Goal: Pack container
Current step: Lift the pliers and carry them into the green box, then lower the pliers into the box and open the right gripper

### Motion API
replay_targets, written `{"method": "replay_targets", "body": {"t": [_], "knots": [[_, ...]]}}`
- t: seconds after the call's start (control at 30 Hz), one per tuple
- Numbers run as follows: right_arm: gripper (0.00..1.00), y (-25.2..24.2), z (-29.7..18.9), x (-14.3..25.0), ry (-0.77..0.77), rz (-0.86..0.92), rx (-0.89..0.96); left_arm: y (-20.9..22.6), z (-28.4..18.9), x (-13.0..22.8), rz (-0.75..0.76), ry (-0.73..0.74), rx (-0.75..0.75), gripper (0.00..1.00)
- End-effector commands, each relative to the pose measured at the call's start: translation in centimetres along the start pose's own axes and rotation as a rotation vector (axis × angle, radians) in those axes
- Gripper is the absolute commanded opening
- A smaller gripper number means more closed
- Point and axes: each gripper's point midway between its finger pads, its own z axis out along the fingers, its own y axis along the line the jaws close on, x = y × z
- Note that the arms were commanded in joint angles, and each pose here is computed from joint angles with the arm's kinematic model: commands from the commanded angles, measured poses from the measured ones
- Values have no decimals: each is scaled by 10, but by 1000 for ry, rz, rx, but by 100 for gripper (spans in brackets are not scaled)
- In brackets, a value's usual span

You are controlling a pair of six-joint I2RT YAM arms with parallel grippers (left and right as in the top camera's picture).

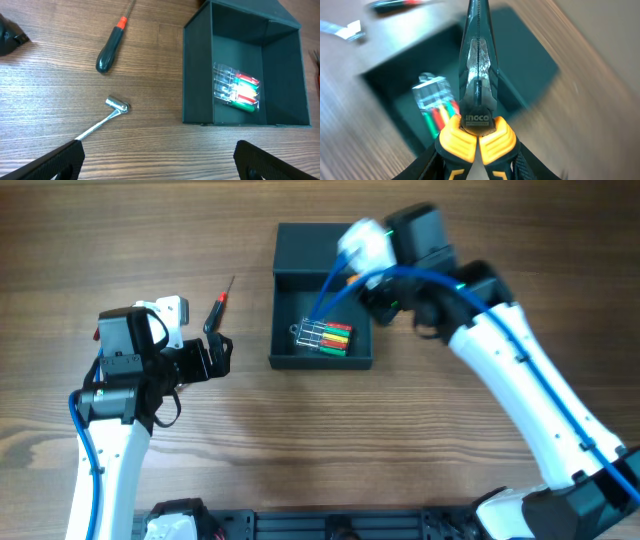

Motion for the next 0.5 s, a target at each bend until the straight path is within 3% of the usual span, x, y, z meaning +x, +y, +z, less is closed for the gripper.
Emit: {"method": "replay_targets", "body": {"t": [0.0, 0.13, 0.47], "knots": [[4, 34, 5, -29, -79, -337, -56, 0, -3, -4, 11, -4, -6, 100], [4, 59, 20, -32, -100, -461, -142, 1, -3, -2, 10, 1, -7, 100], [4, 74, 90, 3, 43, -439, -250, 1, -3, -2, 10, 1, -7, 100]]}}
